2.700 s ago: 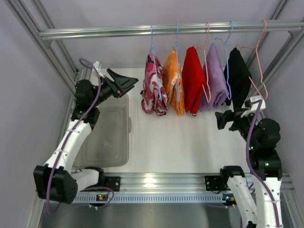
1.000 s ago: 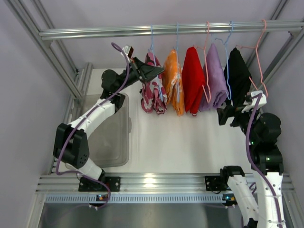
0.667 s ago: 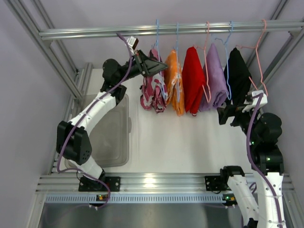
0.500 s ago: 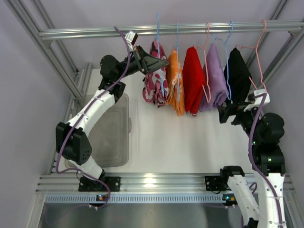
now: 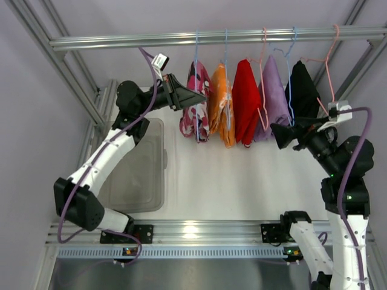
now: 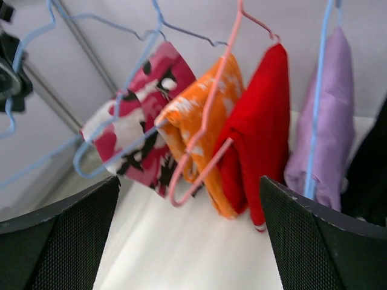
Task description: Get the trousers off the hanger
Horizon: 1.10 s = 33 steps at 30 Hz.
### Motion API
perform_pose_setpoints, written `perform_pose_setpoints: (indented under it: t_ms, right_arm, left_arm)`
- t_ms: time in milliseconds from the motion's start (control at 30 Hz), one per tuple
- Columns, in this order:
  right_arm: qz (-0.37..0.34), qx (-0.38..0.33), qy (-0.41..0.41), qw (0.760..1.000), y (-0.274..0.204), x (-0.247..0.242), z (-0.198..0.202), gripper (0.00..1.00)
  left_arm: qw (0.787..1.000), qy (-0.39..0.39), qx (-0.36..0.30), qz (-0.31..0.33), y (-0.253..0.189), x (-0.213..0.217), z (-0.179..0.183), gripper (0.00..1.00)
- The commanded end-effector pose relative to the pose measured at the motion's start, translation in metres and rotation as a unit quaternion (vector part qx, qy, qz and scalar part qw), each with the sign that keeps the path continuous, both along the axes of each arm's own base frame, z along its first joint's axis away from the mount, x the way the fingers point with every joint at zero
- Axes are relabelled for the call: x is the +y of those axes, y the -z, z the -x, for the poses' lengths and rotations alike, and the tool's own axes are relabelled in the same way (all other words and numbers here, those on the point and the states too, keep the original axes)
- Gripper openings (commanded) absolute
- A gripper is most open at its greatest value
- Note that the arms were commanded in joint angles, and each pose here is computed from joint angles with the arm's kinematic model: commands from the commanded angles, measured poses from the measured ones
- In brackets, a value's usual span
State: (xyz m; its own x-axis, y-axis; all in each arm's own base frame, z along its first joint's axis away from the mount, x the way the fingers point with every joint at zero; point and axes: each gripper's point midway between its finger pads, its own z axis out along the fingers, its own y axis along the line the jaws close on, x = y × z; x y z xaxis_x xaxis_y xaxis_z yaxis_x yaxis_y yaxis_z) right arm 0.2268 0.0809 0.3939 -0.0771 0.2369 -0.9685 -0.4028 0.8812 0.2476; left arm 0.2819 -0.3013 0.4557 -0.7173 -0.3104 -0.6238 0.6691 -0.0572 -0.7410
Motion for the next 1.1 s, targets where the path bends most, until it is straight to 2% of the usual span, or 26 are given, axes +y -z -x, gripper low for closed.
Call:
perform_pose_setpoints:
  t_ms: [0, 67, 100, 267, 433, 567, 733, 767, 933, 1067]
  right_arm:
    - [-0.089, -0.047, -0.064, 0.993, -0.057, 0.022, 0.007, 0.96]
    - [-0.14, -0.022, -0.098, 0.985, -0.063, 0.033, 0.005, 0.94]
    - [-0.152, -0.03, -0.112, 0.981, -0.072, 0.037, 0.006, 0.93]
    - [-0.238, 0.022, -0.167, 0.956, -0.084, 0.056, -0.007, 0.86]
    - [-0.255, 0.022, -0.228, 0.94, -0.109, 0.09, -0.013, 0.83]
    - [-0.239, 0.0, -0.285, 0.928, -0.135, 0.122, -0.004, 0.82]
    - [-0.218, 0.037, -0.341, 0.914, -0.119, 0.172, -0.002, 0.81]
    - [-0.214, 0.037, -0.345, 0.913, -0.114, 0.178, -0.002, 0.78]
    - [-0.241, 0.049, -0.359, 0.9, -0.108, 0.206, -0.002, 0.7]
    - [-0.248, 0.047, -0.38, 0.89, -0.113, 0.222, 0.004, 0.69]
  left_arm:
    - [0.973, -0.019, -0.229, 0.018, -0.055, 0.026, 0.065, 0.0]
    - [0.966, -0.024, -0.258, 0.004, -0.053, 0.032, 0.078, 0.0]
    - [0.965, -0.024, -0.26, -0.002, -0.05, 0.032, 0.081, 0.0]
    - [0.959, -0.036, -0.279, -0.024, -0.04, 0.035, 0.094, 0.0]
    - [0.956, -0.043, -0.287, -0.038, -0.032, 0.032, 0.095, 0.0]
    - [0.959, -0.046, -0.275, -0.046, -0.027, 0.029, 0.094, 0.0]
    - [0.961, -0.055, -0.268, -0.045, -0.031, 0.026, 0.092, 0.0]
    - [0.961, -0.055, -0.268, -0.043, -0.033, 0.026, 0.093, 0.0]
    - [0.963, -0.06, -0.261, -0.041, -0.039, 0.027, 0.094, 0.0]
    - [0.962, -0.058, -0.263, -0.038, -0.044, 0.028, 0.098, 0.0]
